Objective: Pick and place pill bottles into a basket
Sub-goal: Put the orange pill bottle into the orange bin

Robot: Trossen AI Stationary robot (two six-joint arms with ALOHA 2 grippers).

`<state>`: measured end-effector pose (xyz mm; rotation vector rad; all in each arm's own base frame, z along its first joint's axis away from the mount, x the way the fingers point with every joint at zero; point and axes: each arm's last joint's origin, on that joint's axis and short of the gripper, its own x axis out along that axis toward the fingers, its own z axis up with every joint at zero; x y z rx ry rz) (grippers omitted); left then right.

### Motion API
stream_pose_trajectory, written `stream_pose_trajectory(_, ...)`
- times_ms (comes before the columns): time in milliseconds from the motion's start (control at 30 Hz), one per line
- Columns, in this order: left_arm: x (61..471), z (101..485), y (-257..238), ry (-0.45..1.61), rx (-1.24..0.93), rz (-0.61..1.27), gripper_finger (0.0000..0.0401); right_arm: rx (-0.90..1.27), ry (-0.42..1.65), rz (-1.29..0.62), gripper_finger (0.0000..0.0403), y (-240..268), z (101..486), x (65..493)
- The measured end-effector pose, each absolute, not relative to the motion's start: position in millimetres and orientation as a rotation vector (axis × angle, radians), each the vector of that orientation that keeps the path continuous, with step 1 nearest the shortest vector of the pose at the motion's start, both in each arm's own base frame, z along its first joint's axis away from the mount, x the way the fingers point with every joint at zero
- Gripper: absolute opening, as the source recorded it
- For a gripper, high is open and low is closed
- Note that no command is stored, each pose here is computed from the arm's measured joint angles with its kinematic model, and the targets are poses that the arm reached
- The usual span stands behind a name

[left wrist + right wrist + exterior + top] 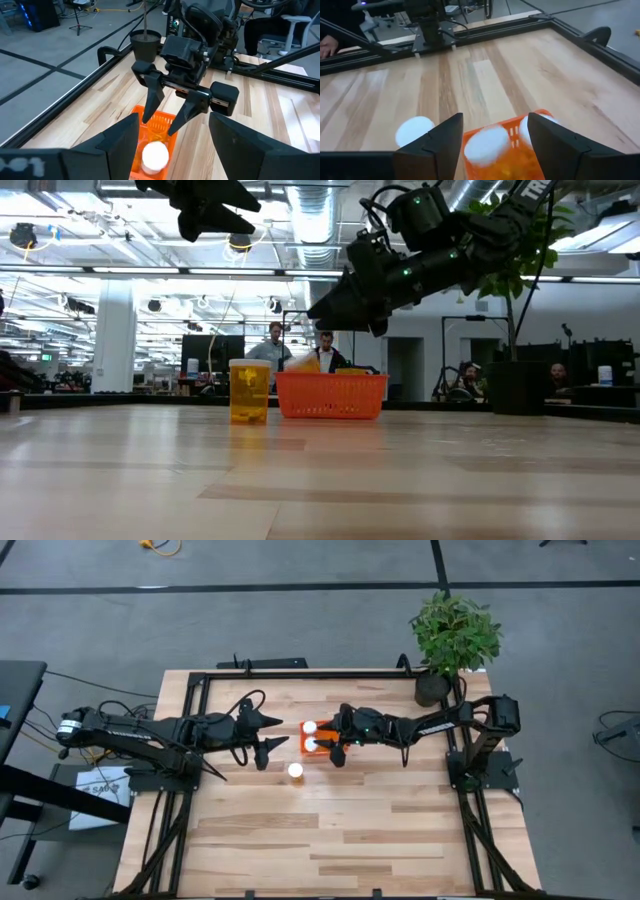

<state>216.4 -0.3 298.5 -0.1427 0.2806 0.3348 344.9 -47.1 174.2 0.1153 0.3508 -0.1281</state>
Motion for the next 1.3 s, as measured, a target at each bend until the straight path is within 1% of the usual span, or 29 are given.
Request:
stream_pose_trajectory(200,216,299,0,0.281,-0.143,0.335,0.0232,0.134,0.363,-0.131,0.0220,-47,173,345)
stream_pose_trajectory(433,216,298,0,0.281,-0.143,0.335,0.0232,0.134,0.367,-0.131,0.0213,-47,174,345)
stream_pose_trajectory(567,216,298,0,0.281,-0.143,0.335,0.0232,0.128,0.337,-0.118,0.0212,-45,183,351)
stream_pose_trajectory(667,216,298,0,0.281,-0.143,0.335,0.0232,0.079,0.341,-0.090,0.0214,-38,191,358)
stream_pose_trajectory(733,216,298,-1,0.283,-0.144,0.327,0.0232,0.043,0.378,-0.069,0.0215,-34,197,363)
stream_pose_trajectory(800,217,298,-2,0.289,-0.152,0.278,0.0232,0.023,0.419,-0.054,0.0215,-30,204,368)
stream_pose_trajectory(1000,217,298,-6,0.302,-0.219,0.154,0.0232,0.037,0.593,-0.043,0.0204,-26,227,373)
stream_pose_trajectory(1167,217,297,-9,0.328,-0.253,0.045,0.0232,0.031,0.759,-0.038,0.0193,-25,256,362)
stream_pose_trajectory(1300,219,285,-10,0.429,-0.252,0.038,0.0232,0.031,0.850,-0.030,0.0184,-21,275,343)
